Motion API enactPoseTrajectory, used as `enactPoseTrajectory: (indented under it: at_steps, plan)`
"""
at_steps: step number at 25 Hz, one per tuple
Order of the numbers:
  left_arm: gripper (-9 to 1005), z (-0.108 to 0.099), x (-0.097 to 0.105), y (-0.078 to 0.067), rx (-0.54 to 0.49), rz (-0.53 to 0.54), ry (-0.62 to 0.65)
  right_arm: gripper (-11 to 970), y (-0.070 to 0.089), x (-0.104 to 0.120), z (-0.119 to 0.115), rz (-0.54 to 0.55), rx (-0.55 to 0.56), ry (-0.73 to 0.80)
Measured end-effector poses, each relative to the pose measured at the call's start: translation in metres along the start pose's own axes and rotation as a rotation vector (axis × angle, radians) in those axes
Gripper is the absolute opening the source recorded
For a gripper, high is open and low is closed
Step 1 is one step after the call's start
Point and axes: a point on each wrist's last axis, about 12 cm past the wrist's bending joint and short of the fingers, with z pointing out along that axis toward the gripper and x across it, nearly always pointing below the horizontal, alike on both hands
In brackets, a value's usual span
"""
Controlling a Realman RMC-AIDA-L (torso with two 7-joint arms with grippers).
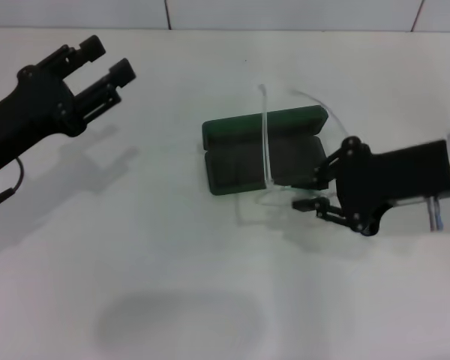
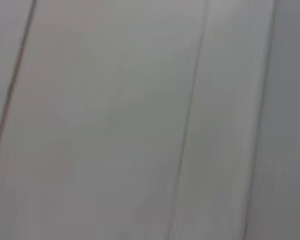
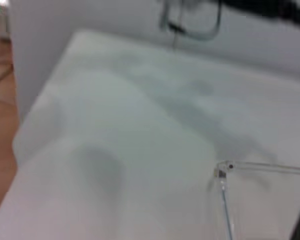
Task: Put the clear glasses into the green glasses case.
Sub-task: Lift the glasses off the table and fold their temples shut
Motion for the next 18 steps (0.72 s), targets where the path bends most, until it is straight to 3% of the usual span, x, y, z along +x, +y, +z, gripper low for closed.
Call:
enactPoseTrajectory:
  at_steps: [8,10,18]
  plan:
    - [665,0.0,-0.018,-0.015,0.22,-0.005,-0.059,126,0.023,0.025,0.013,-0.176,0.05,-0.238]
    - [665,0.014,-0.021,-0.024,0.381,-0.031,-0.001,126,0.028,0.028,0.017,-0.216,0.065,-0.292]
    - [666,0.056,-0.007,-0.047,0.598,-0.042,0.136,126,0.045,0.031,0.028,-0.35,0.092,-0.448]
